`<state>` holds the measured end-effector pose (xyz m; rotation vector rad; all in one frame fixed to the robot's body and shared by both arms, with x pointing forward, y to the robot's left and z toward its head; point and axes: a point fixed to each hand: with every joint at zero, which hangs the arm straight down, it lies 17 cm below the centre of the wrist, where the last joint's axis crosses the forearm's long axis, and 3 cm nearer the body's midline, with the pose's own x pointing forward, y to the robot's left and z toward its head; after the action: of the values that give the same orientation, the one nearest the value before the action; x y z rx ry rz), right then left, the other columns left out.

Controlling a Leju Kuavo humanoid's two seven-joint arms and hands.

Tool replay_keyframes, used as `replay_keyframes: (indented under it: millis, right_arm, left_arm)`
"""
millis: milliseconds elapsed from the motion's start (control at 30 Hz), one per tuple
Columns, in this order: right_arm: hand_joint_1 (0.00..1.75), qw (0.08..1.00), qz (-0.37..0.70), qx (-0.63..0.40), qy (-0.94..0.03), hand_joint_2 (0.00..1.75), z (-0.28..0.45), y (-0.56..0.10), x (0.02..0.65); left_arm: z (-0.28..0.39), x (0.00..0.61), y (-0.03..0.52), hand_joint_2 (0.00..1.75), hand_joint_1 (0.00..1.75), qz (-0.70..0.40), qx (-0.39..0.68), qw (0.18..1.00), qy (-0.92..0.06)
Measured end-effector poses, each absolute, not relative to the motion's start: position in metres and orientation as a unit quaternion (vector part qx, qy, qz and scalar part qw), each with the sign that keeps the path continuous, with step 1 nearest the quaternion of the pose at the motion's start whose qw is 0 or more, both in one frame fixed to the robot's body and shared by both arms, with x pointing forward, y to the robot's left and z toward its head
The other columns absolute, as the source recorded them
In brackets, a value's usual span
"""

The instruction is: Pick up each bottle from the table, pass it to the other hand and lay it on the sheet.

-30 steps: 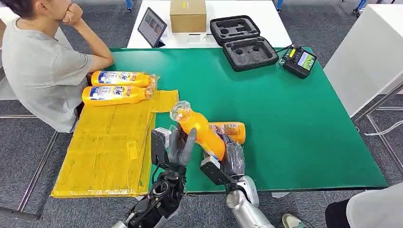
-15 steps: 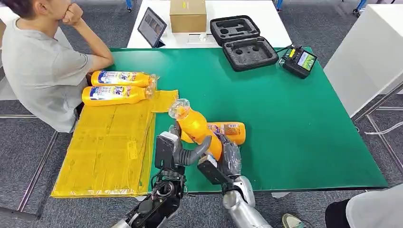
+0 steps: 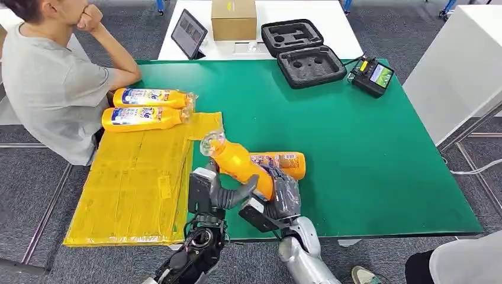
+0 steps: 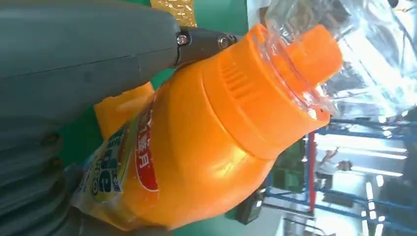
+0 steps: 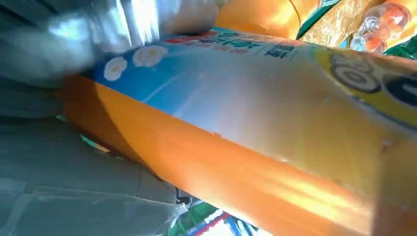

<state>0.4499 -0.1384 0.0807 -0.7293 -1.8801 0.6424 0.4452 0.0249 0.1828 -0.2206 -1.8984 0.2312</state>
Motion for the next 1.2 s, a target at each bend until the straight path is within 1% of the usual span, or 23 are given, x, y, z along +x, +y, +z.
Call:
replay_keyframes:
  millis: [67, 300, 700, 733, 767, 800, 833, 867, 933, 967, 1000, 1033, 1067, 1100, 1133, 1167, 1200]
  right_arm:
    - [1.73, 0.484, 0.271, -0.308, -0.773, 1.75, 0.082, -0.139, 0.450]
    - [1.75, 0.477, 0.271, -0.308, -0.777, 1.75, 0.081, -0.138, 0.443]
    - [1.73, 0.468, 0.255, -0.298, -0.792, 1.75, 0.093, -0.126, 0.438]
    - [1.71, 0.468, 0.254, -0.297, -0.792, 1.75, 0.093, -0.125, 0.438]
    - [1.62, 0.469, 0.253, -0.296, -0.793, 1.75, 0.094, -0.124, 0.438]
    - [1.64, 0.469, 0.252, -0.295, -0.794, 1.75, 0.094, -0.124, 0.438]
    - [1.57, 0.469, 0.251, -0.295, -0.794, 1.75, 0.094, -0.124, 0.438]
    - [1.54, 0.469, 0.251, -0.294, -0.794, 1.75, 0.095, -0.124, 0.439]
    - [1.54, 0.467, 0.251, -0.294, -0.795, 1.75, 0.096, -0.123, 0.439]
    - [1.31, 0.465, 0.252, -0.293, -0.796, 1.75, 0.097, -0.121, 0.440]
    - [0.93, 0.464, 0.253, -0.292, -0.797, 1.75, 0.098, -0.120, 0.440]
    - [0.61, 0.463, 0.253, -0.292, -0.798, 1.75, 0.099, -0.119, 0.441]
    - [0.33, 0.462, 0.254, -0.291, -0.799, 1.75, 0.100, -0.118, 0.441]
    - [0.16, 0.460, 0.254, -0.291, -0.799, 1.75, 0.101, -0.118, 0.442]
    - [0.16, 0.460, 0.256, -0.290, -0.799, 1.75, 0.101, -0.117, 0.442]
    - [0.00, 0.460, 0.258, -0.289, -0.799, 1.75, 0.101, -0.114, 0.442]
    - [0.00, 0.458, 0.261, -0.287, -0.800, 1.75, 0.101, -0.112, 0.442]
  left_arm:
    - [0.179, 0.447, 0.026, 1.75, 0.00, 0.114, -0.111, 0.581, -0.798]
    - [0.164, 0.452, 0.010, 1.75, 0.00, 0.148, -0.203, 0.624, -0.740]
    - [0.158, 0.449, -0.008, 1.75, 0.00, 0.155, -0.273, 0.647, -0.695]
    - [0.159, 0.449, -0.009, 1.75, 0.00, 0.154, -0.273, 0.646, -0.696]
    - [0.159, 0.449, -0.009, 1.75, 0.00, 0.154, -0.274, 0.646, -0.696]
    - [0.160, 0.449, -0.009, 1.75, 0.00, 0.154, -0.274, 0.645, -0.696]
    - [0.161, 0.449, -0.009, 1.75, 0.00, 0.154, -0.274, 0.644, -0.697]
    - [0.161, 0.449, -0.009, 1.75, 0.03, 0.155, -0.273, 0.644, -0.698]
    - [0.162, 0.449, -0.007, 1.75, 0.03, 0.157, -0.267, 0.641, -0.702]
    - [0.163, 0.450, -0.005, 1.75, 0.44, 0.159, -0.263, 0.639, -0.705]
    - [0.163, 0.450, -0.004, 1.75, 1.57, 0.159, -0.261, 0.638, -0.707]
    - [0.164, 0.450, -0.004, 1.75, 1.73, 0.160, -0.260, 0.636, -0.709]
    - [0.166, 0.450, -0.003, 1.75, 1.75, 0.160, -0.259, 0.635, -0.710]
    - [0.166, 0.450, -0.003, 1.75, 1.75, 0.159, -0.257, 0.633, -0.712]
    - [0.166, 0.450, -0.002, 1.75, 1.75, 0.160, -0.253, 0.632, -0.715]
    - [0.167, 0.450, -0.001, 1.75, 1.75, 0.161, -0.250, 0.631, -0.717]
    - [0.167, 0.451, 0.000, 1.75, 1.75, 0.161, -0.248, 0.631, -0.717]
